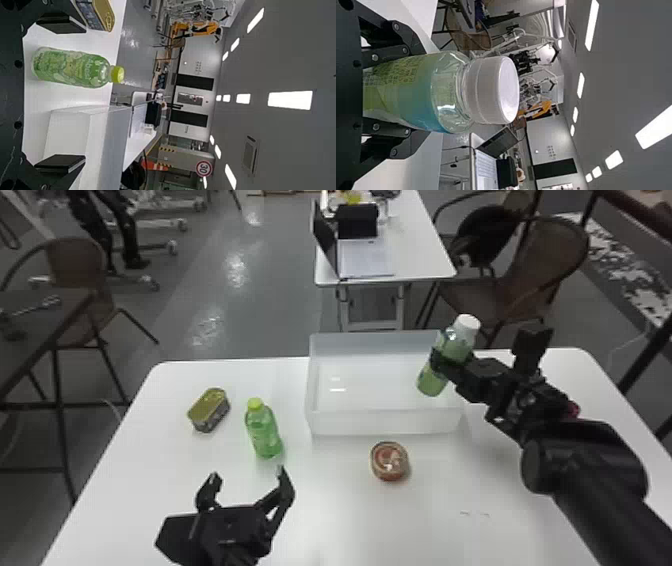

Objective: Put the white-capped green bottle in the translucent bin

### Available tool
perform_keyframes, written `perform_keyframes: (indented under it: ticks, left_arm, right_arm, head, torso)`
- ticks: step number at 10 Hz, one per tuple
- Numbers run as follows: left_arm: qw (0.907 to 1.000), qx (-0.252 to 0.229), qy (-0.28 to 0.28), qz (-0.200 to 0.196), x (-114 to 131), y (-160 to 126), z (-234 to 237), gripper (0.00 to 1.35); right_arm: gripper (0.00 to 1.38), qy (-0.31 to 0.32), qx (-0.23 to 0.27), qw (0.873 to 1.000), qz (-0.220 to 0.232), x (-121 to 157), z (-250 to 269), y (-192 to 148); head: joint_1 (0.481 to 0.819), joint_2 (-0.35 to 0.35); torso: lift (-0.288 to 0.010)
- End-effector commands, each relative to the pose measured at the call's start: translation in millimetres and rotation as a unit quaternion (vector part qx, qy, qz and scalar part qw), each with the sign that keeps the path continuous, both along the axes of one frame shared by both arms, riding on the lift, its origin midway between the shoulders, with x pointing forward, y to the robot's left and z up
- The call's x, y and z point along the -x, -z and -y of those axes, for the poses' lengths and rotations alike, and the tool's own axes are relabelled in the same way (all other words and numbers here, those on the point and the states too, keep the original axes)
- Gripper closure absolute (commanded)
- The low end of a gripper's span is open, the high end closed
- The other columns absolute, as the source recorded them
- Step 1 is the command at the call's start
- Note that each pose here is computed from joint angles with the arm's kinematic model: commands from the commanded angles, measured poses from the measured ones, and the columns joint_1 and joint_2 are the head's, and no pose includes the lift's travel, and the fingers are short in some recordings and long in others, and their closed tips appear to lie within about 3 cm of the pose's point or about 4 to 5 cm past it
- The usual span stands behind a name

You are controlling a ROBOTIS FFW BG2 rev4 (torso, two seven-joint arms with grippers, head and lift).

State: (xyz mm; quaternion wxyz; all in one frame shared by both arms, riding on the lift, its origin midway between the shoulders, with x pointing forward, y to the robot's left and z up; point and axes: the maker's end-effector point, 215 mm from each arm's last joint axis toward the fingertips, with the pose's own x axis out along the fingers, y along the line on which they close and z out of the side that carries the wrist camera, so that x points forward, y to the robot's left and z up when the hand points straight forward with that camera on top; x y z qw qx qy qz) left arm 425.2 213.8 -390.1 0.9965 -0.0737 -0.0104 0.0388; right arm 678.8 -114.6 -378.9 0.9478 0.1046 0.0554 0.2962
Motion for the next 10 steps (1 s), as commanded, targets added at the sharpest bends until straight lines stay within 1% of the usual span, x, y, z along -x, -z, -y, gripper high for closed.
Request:
perform_keyframes:
  ticks: [1, 3, 4, 6, 7, 8, 9, 10]
  left_arm:
    - [1.0, 0.005, -0.002, -0.004, 3, 5, -4, 0.15]
    - [0.9999, 0.013, 0.0, -0.006, 2, 9, 0, 0.15]
    - [0.9999, 0.012, 0.005, -0.004, -1, 8, 1, 0.15]
    - [0.9998, -0.007, 0.019, -0.006, -2, 10, -6, 0.15]
    - [0.9998, -0.009, 0.02, -0.005, -2, 9, -6, 0.15]
    - [0.9998, -0.007, 0.019, -0.003, -1, 7, -7, 0.15]
    - [0.9998, -0.007, 0.019, 0.001, -2, 4, -6, 0.15]
    - [0.9998, -0.008, 0.019, 0.006, -5, 1, -4, 0.15]
  right_arm:
    - [0.81, 0.017, 0.003, 1.0, -0.018, -8, 16, 13]
    - [0.0, 0.027, -0.001, 0.999, -0.025, -13, 27, 15]
    - [0.0, 0.026, -0.006, 0.999, -0.03, -16, 27, 15]
    - [0.51, 0.021, -0.024, 0.999, -0.018, -17, 20, 2]
    - [0.52, 0.018, -0.032, 0.999, -0.013, -15, 16, -2]
    - [0.48, 0.003, -0.046, 0.999, -0.007, -8, 6, -6]
    - [0.48, -0.014, -0.051, 0.999, 0.0, 9, -8, -11]
    - [0.48, -0.018, -0.047, 0.999, 0.016, 33, -16, -24]
  head:
    - [0.695, 0.102]
    - [0.695, 0.085]
    - [0.695, 0.081]
    - [0.695, 0.066]
    - [0.695, 0.076]
    - [0.695, 0.081]
    - [0.695, 0.091]
    - [0.695, 0.104]
  torso:
    - [-0.043]
    - [-0.043]
    - [-0.043]
    - [-0.043]
    - [-0.043]
    - [-0.043]
    - [-0.043]
    - [-0.043]
